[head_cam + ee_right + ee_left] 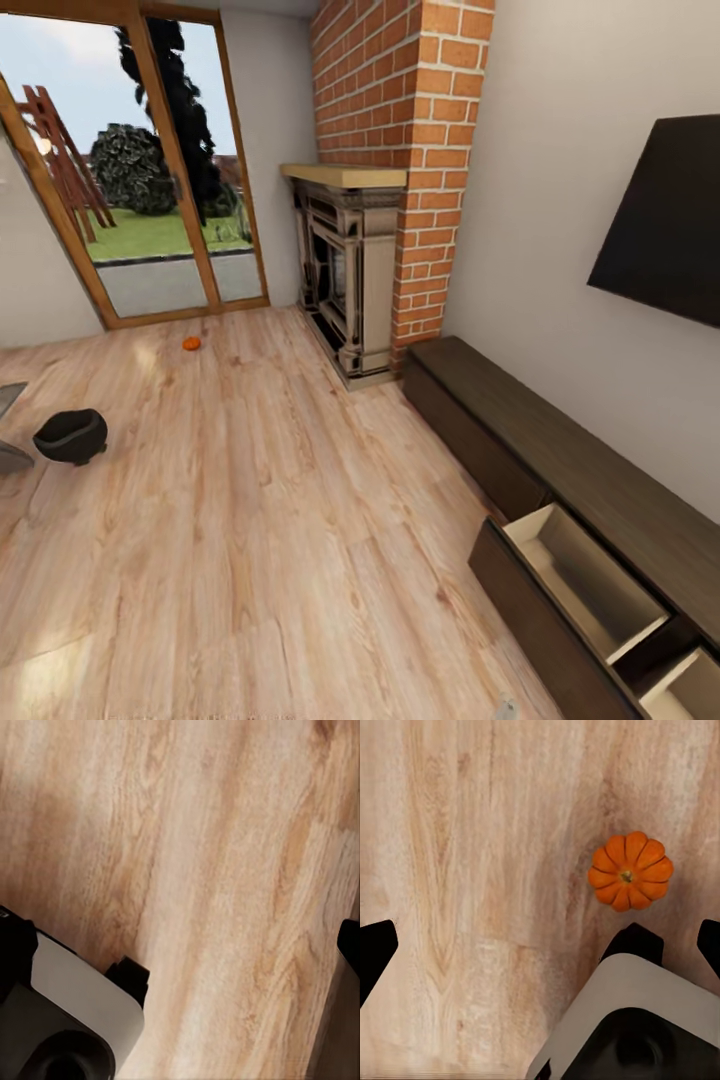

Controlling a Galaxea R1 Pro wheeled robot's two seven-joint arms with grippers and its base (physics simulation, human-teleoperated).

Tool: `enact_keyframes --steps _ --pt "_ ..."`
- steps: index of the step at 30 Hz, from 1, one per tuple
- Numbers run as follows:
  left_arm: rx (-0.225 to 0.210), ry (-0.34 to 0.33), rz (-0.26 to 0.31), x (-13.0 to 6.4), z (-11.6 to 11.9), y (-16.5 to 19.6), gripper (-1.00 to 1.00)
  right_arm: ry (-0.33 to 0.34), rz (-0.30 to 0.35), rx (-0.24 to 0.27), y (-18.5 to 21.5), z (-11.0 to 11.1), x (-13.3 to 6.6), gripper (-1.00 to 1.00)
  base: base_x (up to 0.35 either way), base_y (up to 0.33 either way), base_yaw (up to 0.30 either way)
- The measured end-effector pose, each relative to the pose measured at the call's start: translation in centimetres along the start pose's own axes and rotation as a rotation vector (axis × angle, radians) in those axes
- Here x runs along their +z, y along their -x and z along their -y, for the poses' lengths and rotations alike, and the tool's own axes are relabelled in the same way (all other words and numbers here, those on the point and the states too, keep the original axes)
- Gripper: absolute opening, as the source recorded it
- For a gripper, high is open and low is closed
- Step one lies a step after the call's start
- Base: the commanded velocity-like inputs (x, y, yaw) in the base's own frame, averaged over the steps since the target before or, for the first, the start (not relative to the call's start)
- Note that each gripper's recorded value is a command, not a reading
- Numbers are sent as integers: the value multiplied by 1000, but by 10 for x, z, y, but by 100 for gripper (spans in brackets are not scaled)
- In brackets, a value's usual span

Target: Place each of the two pumpkins and all three candles from the living room inside a cabinet in the living room (use any cabinet), then make sure every cabinet is closed, and position the cauldron so it is next to a table in the living room.

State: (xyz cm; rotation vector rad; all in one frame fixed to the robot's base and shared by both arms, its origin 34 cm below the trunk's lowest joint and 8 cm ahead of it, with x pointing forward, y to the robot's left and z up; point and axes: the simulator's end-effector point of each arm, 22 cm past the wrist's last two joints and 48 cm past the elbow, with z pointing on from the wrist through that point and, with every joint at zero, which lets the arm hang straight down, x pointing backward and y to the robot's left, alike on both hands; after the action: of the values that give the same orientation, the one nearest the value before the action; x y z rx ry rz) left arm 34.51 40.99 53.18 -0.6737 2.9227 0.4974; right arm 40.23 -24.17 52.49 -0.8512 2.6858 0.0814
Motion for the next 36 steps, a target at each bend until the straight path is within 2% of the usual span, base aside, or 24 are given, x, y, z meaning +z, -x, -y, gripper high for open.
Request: enact_keyframes --steps 11,24,36 --pt "0 0 0 -14 -5 1 100 1 0 0 4 -1 -14 100 0 0 281" --pt "2 0 0 -30 -11 2 100 -1 -1 -2 7 0 -31 100 0 0 23" --pt "10 -1 -15 -28 -9 -7 100 4 -11 4 3 -2 -29 100 0 0 150"
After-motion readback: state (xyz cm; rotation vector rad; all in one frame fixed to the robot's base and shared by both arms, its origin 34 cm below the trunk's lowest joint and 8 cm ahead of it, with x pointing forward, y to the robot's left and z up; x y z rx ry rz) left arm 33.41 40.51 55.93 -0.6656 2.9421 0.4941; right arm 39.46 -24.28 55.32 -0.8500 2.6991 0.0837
